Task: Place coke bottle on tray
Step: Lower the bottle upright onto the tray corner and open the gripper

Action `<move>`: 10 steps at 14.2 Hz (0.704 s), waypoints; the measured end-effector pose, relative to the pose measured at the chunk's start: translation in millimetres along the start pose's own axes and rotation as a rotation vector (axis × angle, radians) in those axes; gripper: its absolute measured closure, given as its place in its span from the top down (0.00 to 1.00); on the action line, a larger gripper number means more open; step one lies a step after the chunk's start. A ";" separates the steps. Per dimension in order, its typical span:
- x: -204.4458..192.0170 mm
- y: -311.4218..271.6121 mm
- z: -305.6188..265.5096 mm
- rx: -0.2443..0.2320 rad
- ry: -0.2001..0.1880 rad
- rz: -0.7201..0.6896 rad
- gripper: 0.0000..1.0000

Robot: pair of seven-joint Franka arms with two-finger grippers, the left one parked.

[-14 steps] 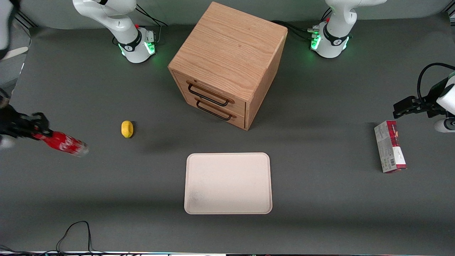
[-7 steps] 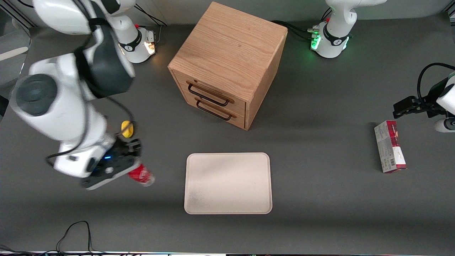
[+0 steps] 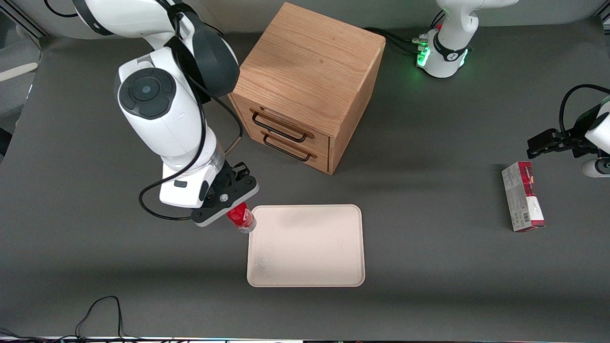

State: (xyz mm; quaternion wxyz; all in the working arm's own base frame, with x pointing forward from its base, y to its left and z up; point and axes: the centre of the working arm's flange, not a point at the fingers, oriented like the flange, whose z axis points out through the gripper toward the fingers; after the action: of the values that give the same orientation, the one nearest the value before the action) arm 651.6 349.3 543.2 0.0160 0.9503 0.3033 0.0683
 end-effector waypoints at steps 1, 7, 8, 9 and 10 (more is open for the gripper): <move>2.8 0.0 7.2 0.003 0.004 -0.005 0.31; 26.5 7.3 141.6 0.014 -0.027 -0.006 0.31; 27.2 11.4 160.0 0.014 -0.032 -0.007 0.31; 26.8 14.6 174.4 0.015 -0.041 -0.007 0.31; 26.4 16.3 182.7 0.016 -0.048 -0.006 0.31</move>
State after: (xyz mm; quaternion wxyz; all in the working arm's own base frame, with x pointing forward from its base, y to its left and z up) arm 707.7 353.3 366.6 0.0158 0.9508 0.3063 0.0431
